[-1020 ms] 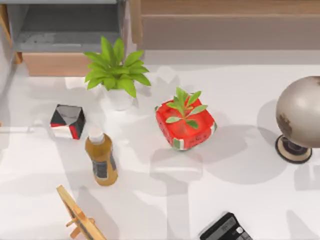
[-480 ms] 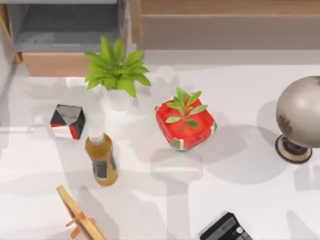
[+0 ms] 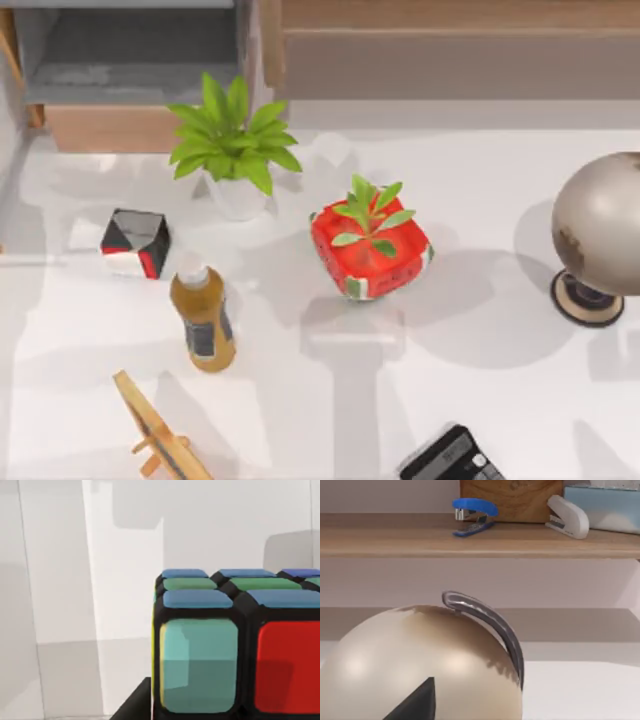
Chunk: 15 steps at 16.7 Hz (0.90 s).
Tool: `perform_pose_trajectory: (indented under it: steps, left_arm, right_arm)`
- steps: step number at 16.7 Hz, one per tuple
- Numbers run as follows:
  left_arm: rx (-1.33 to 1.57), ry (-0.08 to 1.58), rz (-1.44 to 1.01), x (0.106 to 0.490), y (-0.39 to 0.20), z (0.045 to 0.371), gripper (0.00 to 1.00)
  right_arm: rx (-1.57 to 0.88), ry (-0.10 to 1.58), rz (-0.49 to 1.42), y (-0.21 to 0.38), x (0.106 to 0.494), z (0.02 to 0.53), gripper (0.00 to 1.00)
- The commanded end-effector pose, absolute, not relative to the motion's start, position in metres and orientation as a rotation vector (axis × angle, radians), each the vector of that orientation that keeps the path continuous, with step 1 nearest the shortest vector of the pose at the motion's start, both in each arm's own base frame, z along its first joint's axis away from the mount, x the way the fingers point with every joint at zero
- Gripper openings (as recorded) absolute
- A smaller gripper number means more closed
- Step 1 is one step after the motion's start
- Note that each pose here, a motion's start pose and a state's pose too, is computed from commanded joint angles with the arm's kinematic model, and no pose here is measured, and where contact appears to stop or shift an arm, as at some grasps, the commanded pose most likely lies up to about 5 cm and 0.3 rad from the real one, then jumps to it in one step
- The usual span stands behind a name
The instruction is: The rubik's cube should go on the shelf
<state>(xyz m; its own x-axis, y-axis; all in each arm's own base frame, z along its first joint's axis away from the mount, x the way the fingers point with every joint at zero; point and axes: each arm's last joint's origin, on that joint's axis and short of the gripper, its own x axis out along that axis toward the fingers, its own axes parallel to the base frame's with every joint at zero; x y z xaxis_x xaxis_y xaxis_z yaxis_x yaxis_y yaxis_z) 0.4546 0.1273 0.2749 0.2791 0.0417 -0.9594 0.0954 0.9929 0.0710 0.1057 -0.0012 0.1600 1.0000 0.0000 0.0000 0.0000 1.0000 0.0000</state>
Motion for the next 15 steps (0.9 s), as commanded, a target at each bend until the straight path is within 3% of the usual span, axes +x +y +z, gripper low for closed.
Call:
perform_pose_trajectory:
  steps: [6, 15]
  left_arm:
    - [0.347, 1.164, -0.218, 0.433, -0.007, 0.312, 0.00]
    - [0.635, 0.764, -0.469, 0.376, -0.221, 0.284, 0.00]
  right_arm:
    - [0.000, 0.000, 0.000, -0.001, 0.106, 0.160, 1.00]
    - [0.000, 0.000, 0.000, -0.001, 0.106, 0.160, 1.00]
